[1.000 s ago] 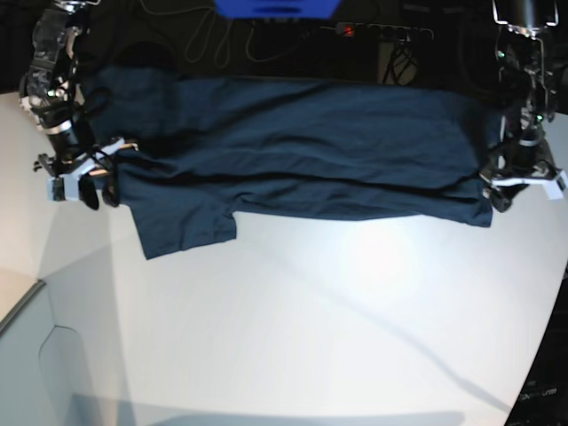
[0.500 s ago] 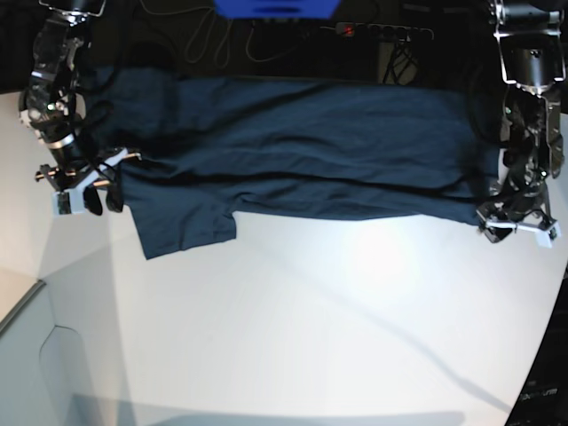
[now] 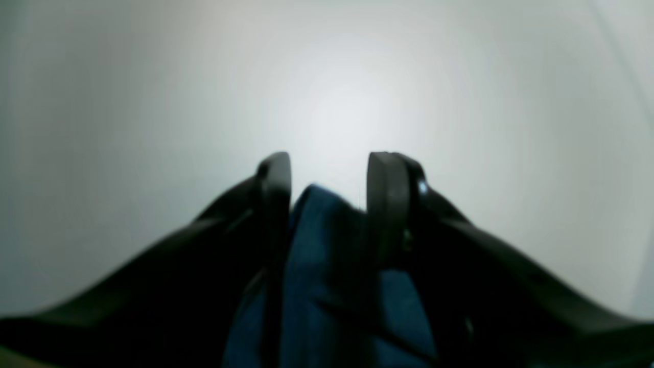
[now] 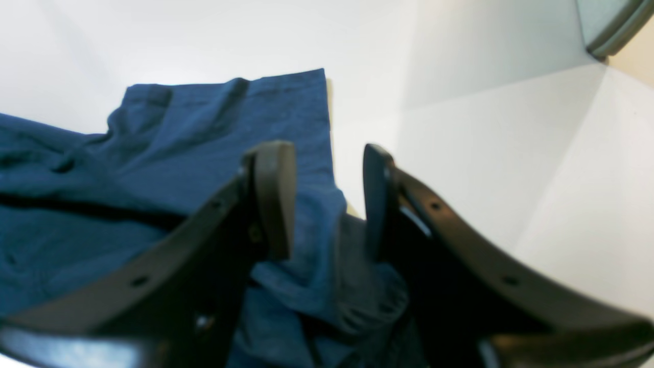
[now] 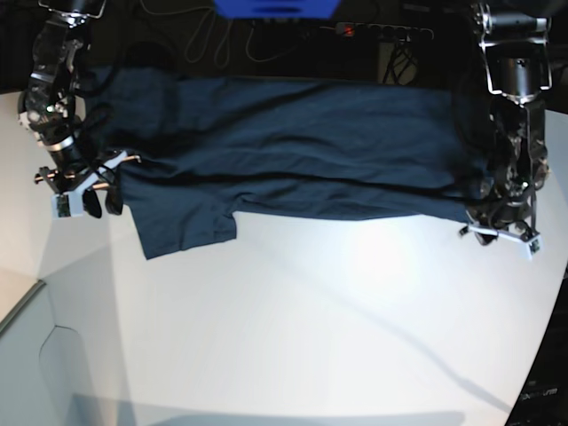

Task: Layout the t-shirt on the table in an organized manner, then fold the t-shirt properly
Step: 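Lift the held edge with both grippers and fold it toward the collar edge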

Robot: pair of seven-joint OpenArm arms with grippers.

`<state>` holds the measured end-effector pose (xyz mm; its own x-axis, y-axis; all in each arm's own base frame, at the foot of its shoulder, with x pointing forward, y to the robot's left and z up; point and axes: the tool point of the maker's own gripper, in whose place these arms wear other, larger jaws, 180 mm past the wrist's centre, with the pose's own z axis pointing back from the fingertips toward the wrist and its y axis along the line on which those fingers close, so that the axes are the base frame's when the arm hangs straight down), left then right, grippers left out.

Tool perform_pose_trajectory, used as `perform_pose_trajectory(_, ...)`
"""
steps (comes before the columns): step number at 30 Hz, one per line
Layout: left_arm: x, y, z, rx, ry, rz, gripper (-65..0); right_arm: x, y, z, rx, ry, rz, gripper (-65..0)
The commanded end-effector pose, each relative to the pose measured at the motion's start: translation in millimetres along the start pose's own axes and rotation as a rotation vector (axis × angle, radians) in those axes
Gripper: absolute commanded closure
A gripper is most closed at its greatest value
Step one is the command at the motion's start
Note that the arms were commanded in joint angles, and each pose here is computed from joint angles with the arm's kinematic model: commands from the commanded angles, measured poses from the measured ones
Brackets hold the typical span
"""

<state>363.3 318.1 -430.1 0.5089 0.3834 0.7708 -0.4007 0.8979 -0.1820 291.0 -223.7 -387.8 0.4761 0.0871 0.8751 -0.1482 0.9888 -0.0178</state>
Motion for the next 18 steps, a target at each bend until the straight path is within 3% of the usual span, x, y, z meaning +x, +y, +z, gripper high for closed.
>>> perform_pose_trajectory(1,21.3,-0.8,0.2,-0.002,-0.056,-0.012,-23.7,18.0,-2.2,1.0,0.008,-0.059,0.014,-22.5)
perform_pose_trajectory(14,8.8,-19.3,-1.8,-0.036,-0.030,-0.047,-23.3,19.6,-3.1,0.9,0.008,-0.061,0.020,-22.5)
perform_pose_trajectory(16,7.7,-18.0,-1.5,-0.034,-0.028,-0.049,-19.1,19.6,-3.1,0.9,0.008,-0.061,0.020,-22.5)
perform_pose_trajectory(18,7.2,-16.1,-1.4,-0.030,-0.027,-0.045,-10.8,19.6,-3.1,0.9,0.008,-0.061,0.020,-22.5)
